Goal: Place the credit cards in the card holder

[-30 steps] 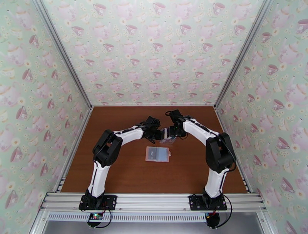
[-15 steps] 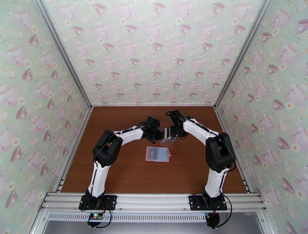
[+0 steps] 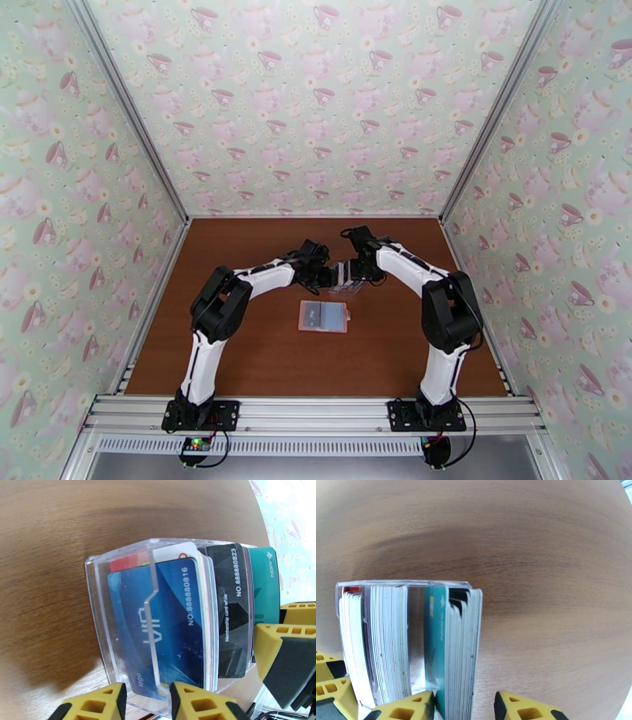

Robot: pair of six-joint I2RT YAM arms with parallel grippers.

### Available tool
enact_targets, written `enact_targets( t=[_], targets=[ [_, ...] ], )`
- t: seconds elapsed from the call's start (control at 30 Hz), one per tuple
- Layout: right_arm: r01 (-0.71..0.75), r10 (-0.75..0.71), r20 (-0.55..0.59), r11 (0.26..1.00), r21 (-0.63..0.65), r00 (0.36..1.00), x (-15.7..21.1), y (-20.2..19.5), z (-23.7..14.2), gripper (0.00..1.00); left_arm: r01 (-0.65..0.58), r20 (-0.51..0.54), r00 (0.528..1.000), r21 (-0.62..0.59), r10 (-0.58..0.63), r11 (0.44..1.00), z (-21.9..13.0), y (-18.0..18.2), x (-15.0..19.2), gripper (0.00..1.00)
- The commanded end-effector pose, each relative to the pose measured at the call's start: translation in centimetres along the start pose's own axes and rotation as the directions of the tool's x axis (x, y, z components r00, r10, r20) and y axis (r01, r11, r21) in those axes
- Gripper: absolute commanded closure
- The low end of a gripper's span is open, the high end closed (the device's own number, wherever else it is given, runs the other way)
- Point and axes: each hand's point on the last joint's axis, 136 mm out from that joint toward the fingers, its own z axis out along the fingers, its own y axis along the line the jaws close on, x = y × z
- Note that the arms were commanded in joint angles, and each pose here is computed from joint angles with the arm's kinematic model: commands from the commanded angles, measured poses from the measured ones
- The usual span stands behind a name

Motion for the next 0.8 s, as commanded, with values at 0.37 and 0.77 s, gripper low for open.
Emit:
enact_targets(
  t=[0.37, 0.77],
  targets=[
    [-0.021, 0.019, 0.038, 0.998, 0.052, 0.999, -1.1, -2.4, -1.9, 0.58, 0.047, -0.074, 0.996, -0.099, -0.055, 0.994, 0.4, 3.3, 2.3, 0.65],
    [-0.027, 0.026, 0.056, 0.999, 0.032, 0.998, -1.3, -2.2, -2.9, 0.64, 0.051, -0.071, 0.996, -0.093, -0.058, 0.994, 0.4, 3.2, 2.0, 0.65]
  ],
)
